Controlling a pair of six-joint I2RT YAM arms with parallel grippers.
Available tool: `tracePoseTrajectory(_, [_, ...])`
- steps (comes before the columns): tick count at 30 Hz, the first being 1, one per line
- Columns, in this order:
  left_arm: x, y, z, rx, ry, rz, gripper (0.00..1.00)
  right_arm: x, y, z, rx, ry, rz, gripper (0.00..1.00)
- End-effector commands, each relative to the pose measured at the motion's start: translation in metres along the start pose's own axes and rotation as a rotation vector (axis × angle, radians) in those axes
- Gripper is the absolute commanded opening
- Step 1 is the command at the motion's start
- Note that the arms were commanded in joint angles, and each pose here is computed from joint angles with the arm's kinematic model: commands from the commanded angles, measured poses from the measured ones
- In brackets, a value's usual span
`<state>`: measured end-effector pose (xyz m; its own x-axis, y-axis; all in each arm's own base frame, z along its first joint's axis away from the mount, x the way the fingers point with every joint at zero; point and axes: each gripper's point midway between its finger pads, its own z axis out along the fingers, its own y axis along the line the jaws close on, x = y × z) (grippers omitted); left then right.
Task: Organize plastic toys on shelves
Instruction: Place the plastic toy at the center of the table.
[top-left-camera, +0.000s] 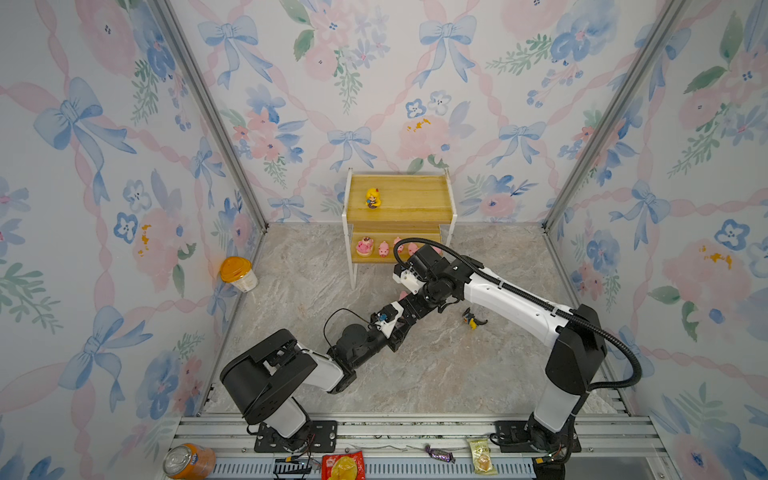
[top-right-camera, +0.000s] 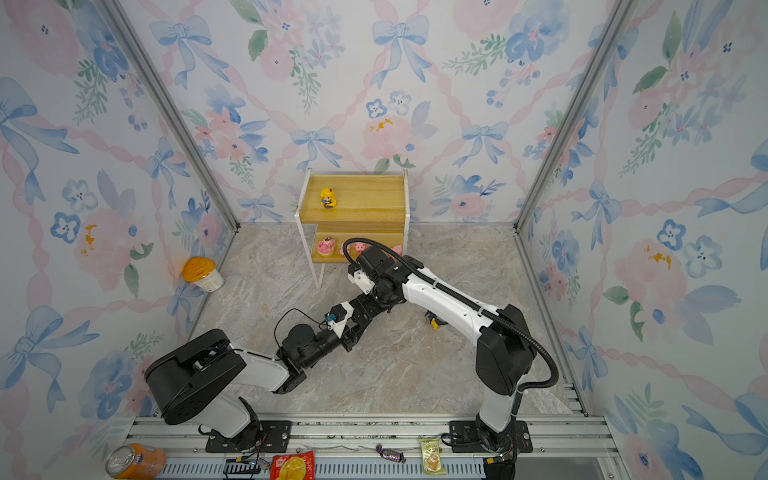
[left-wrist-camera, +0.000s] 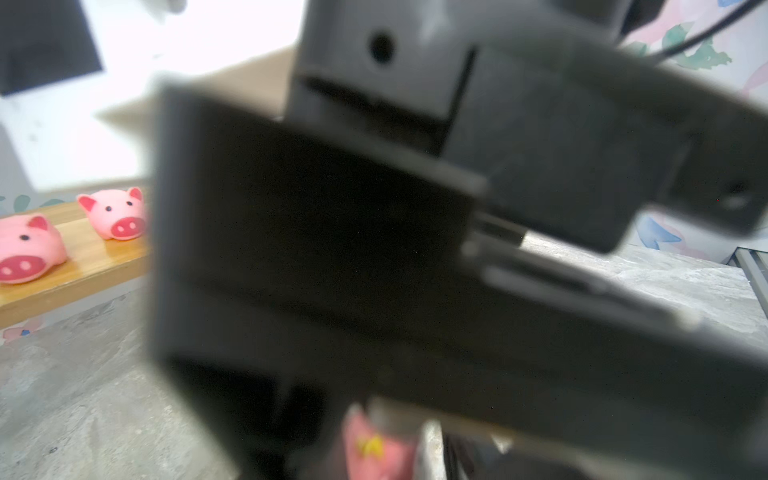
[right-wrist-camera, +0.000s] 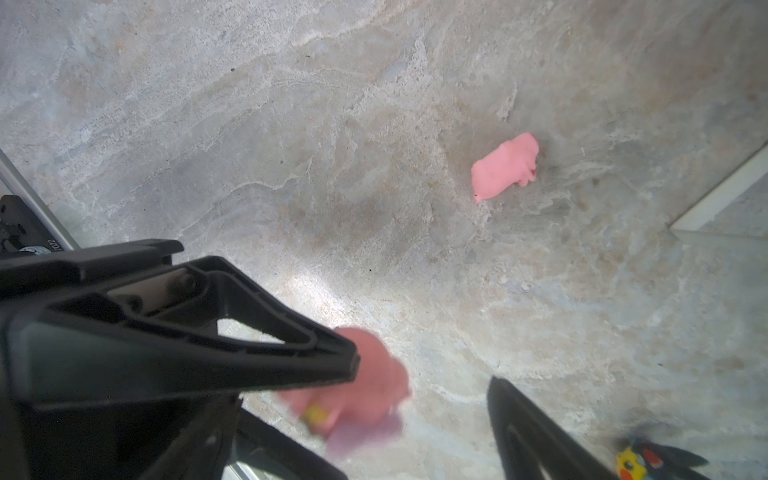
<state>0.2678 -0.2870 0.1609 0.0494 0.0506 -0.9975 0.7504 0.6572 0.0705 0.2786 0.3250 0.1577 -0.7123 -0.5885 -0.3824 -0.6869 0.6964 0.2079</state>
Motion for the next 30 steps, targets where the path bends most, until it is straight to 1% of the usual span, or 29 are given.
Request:
tracePoseTrajectory(1, [-0.021, 0.011, -0.001, -0.068, -0.059, 0.017, 0.43, -0.001, 0.011, -0.013, -0.059, -0.022, 0.021, 0.96])
tracePoseTrajectory(6, [-0.021, 0.013, -0.002, -0.084, -0.06, 0.024, 0.32, -0.002, 0.012, -0.013, -0.083, -0.031, 0.044, 0.95])
tracePoseTrajectory(8, [-0.018, 0.013, -0.002, -0.083, -0.05, 0.024, 0.32, -0.005, 0.009, -0.018, -0.069, -0.057, 0.049, 0.94])
tracePoseTrajectory(12, [-0.008, 0.017, -0.008, -0.105, -0.024, -0.007, 0.39, -0.019, -0.007, -0.041, -0.042, -0.152, 0.086, 0.94])
tracePoseTrajectory(15, [0.002, 0.028, -0.014, -0.175, 0.013, -0.033, 0.52, -0.024, -0.021, -0.056, -0.003, -0.239, 0.114, 0.95])
tracePoseTrajectory(17, [0.008, 0.038, -0.019, -0.23, 0.039, -0.062, 0.56, -0.021, -0.033, -0.056, 0.025, -0.281, 0.158, 0.94])
tracePoseTrajectory(19, [0.012, 0.045, -0.025, -0.269, 0.053, -0.099, 0.65, -0.019, -0.038, -0.057, 0.042, -0.355, 0.19, 0.94])
tracePoseTrajectory(22, [0.022, 0.061, -0.029, -0.341, 0.097, -0.175, 0.71, -0.011, -0.044, -0.054, 0.078, -0.439, 0.222, 0.93])
tracePoseTrajectory(24, [0.032, 0.071, -0.023, -0.378, 0.16, -0.206, 0.72, -0.004, -0.049, -0.051, 0.107, -0.458, 0.238, 0.93])
tracePoseTrajectory(27, [0.048, 0.077, -0.004, -0.392, 0.293, -0.201, 0.73, 0.006, -0.056, -0.048, 0.166, -0.464, 0.228, 0.92])
tracePoseTrajectory(30, [0.071, 0.085, 0.016, -0.406, 0.472, -0.182, 0.73, 0.015, -0.062, -0.046, 0.177, -0.465, 0.228, 0.92])
